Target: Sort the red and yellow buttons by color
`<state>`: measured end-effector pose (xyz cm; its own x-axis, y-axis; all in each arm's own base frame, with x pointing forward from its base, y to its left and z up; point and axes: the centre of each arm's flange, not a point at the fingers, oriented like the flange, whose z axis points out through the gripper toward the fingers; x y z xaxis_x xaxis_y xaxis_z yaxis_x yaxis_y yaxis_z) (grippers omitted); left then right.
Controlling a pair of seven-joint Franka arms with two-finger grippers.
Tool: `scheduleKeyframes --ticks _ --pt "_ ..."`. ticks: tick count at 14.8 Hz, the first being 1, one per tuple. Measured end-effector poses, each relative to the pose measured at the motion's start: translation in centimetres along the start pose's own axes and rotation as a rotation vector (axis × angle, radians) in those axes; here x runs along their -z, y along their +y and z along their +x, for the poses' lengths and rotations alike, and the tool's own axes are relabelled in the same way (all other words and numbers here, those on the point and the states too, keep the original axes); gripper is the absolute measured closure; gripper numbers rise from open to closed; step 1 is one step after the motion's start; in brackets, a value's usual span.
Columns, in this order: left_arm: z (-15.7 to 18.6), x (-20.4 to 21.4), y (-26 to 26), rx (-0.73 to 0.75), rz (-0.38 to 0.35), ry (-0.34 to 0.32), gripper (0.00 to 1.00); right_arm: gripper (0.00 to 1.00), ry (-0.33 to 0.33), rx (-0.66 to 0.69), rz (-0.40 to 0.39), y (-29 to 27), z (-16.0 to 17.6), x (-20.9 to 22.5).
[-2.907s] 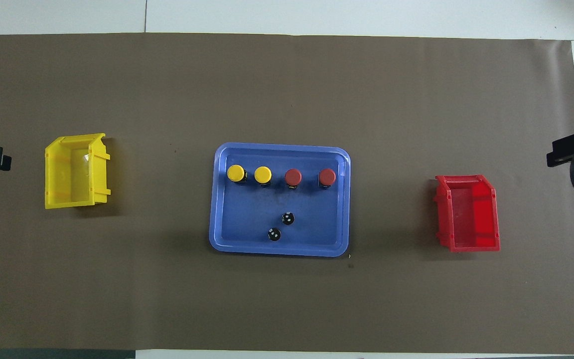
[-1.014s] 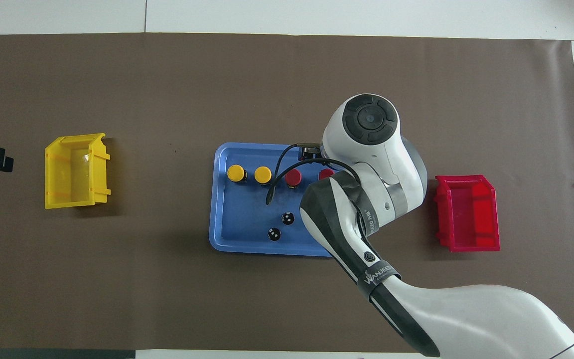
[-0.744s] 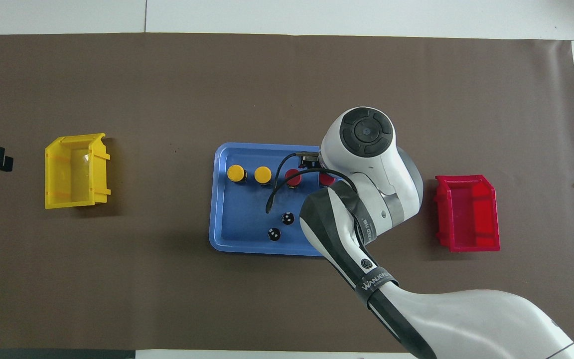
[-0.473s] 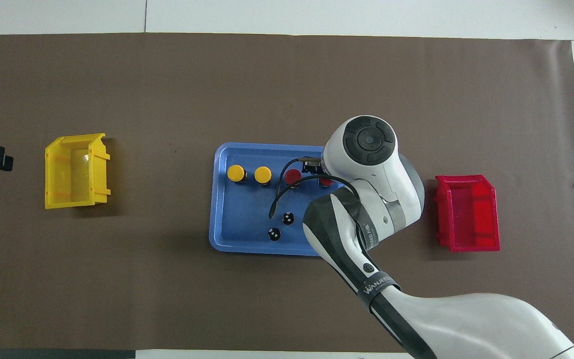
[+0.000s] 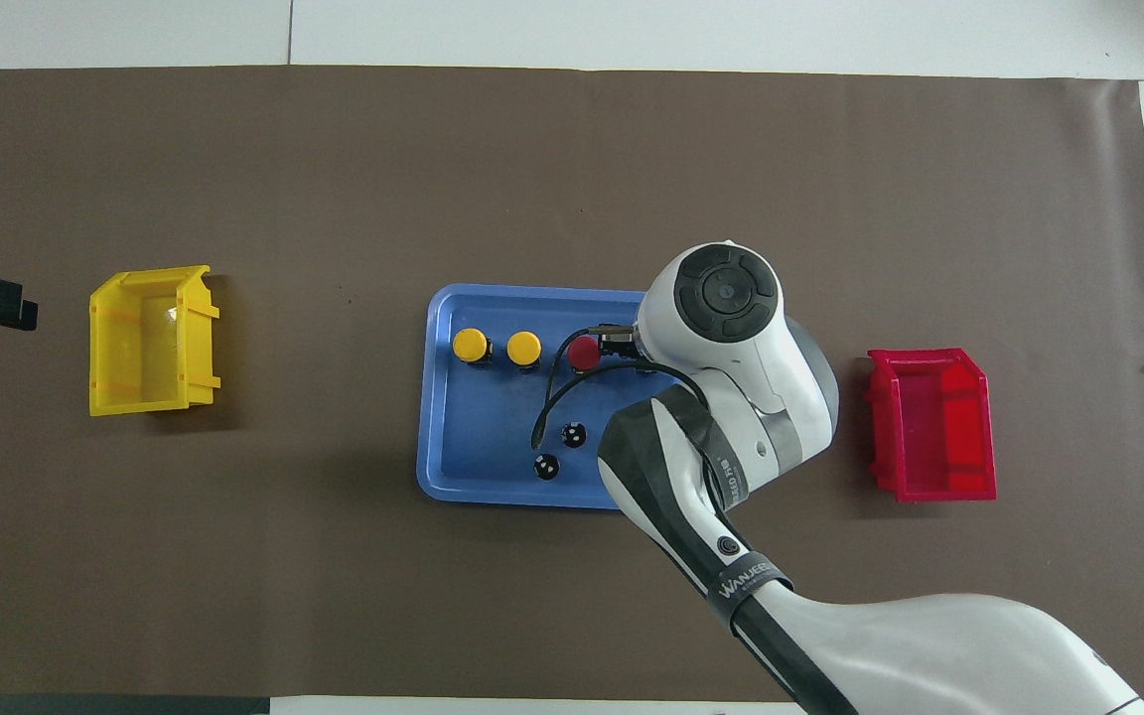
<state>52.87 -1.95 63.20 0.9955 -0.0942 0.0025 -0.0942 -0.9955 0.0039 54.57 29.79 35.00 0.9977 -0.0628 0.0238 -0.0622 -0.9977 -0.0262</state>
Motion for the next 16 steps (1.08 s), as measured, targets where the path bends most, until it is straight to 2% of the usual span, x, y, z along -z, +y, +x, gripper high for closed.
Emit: scheduleKeyframes --ticks 1,2,3,4,5,8,11,13,15,16 --pt "-0.1 -0.1 0.0 0.000 0.000 -0.002 0.00 0.36 0.000 0.006 0.000 0.0 0.0 0.0" --pt "-0.1 -0.2 0.0 0.000 -0.001 -0.001 0.00 0.36 0.000 0.011 0.000 0.0 0.0 0.0" --pt "-0.2 -0.3 0.0 0.002 -0.001 0.002 0.00 0.43 -0.001 0.014 0.000 0.0 0.0 -0.1" --pt "-0.2 -0.3 0.2 0.008 -0.001 0.007 0.01 0.54 -0.001 0.014 -0.001 0.0 0.0 -0.1" --pt "-0.1 -0.3 0.5 0.009 -0.001 0.014 0.01 0.58 -0.001 0.014 -0.001 0.0 0.0 -0.1" --pt "0.4 -1.2 2.5 0.005 -0.001 0.043 0.03 0.58 -0.003 0.013 -0.002 0.2 0.4 0.7" --pt "1.9 -4.7 8.3 0.059 -0.009 0.087 0.03 0.58 -0.031 0.040 -0.012 2.5 2.4 6.7" --pt "3.3 -8.5 14.1 0.100 -0.011 0.088 0.03 0.58 -0.052 0.070 -0.010 8.0 3.2 13.1" --pt "4.5 -13.0 19.9 0.142 -0.008 0.080 0.03 0.58 -0.076 0.125 0.005 16.9 2.3 18.1" --pt "4.9 -15.3 22.5 0.161 -0.005 0.078 0.03 0.58 -0.080 0.149 0.016 21.6 1.2 19.3"
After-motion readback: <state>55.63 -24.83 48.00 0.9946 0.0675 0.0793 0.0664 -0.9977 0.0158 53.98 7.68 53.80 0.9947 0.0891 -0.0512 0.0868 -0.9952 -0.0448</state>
